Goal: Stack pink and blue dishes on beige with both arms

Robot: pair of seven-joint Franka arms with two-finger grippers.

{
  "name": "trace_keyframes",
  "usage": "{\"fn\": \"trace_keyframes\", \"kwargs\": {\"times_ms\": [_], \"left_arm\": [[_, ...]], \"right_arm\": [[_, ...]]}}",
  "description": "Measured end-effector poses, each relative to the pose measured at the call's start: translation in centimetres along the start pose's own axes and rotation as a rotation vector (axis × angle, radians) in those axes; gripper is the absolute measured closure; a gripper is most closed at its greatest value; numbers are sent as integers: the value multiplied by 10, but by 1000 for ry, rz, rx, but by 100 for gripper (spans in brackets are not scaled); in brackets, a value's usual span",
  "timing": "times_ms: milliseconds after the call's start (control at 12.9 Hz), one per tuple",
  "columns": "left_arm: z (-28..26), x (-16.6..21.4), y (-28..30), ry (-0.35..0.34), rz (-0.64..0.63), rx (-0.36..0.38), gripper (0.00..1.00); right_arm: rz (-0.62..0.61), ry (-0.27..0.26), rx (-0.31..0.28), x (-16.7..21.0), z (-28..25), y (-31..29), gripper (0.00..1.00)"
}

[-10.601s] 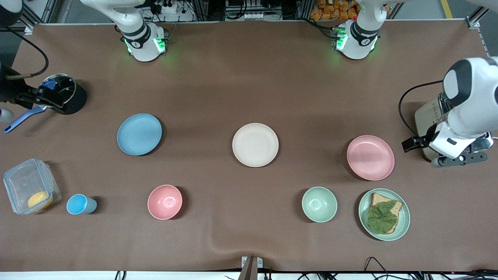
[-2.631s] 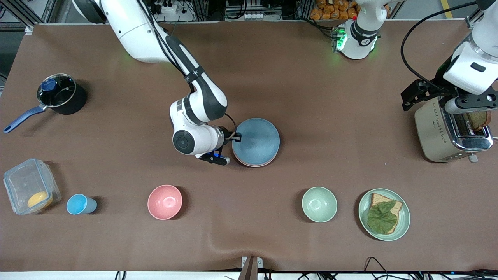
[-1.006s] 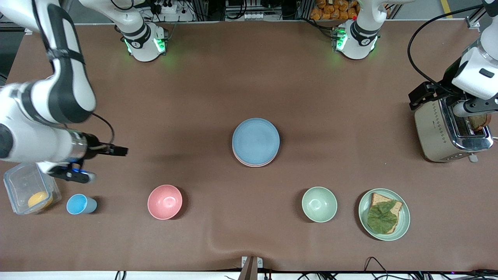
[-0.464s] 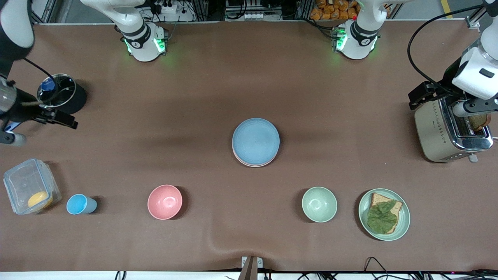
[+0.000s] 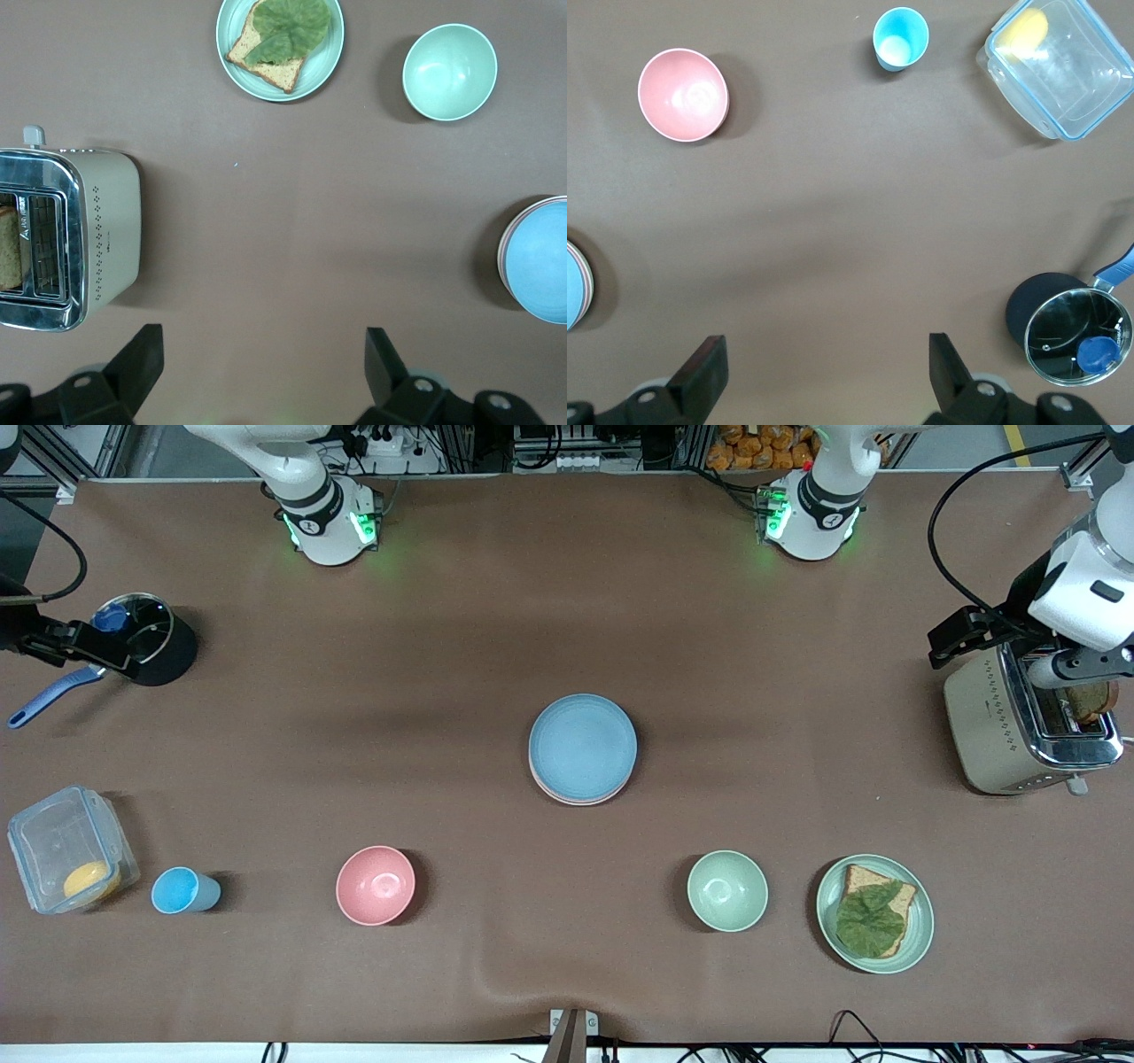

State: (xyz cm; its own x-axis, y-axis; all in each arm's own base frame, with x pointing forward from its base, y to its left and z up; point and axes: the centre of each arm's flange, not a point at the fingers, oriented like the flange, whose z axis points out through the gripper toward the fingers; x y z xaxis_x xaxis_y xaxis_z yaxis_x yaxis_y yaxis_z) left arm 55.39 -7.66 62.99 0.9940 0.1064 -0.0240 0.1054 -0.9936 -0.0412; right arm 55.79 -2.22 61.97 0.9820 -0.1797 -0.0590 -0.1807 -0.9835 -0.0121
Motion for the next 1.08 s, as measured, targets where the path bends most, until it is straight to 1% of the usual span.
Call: {"fn": "trace_keyframes", "kwargs": {"times_ms": [232,387,464,1083], "left_arm": [[-1,-3,-1,-15,-2,-4,0],[0,-4,-4,-42,-11,-39,0],[1,-5,-5,-51,-15,-45,0],[-12,-8,-13,-58,1,-45,0]], "right_arm": [[-3,3,0,0,0,-2,0],[-7,6,1,0,0,-4,0],[-8,7,1,0,0,-5,0],[-13,9,1,0,-1,-7,0]]}}
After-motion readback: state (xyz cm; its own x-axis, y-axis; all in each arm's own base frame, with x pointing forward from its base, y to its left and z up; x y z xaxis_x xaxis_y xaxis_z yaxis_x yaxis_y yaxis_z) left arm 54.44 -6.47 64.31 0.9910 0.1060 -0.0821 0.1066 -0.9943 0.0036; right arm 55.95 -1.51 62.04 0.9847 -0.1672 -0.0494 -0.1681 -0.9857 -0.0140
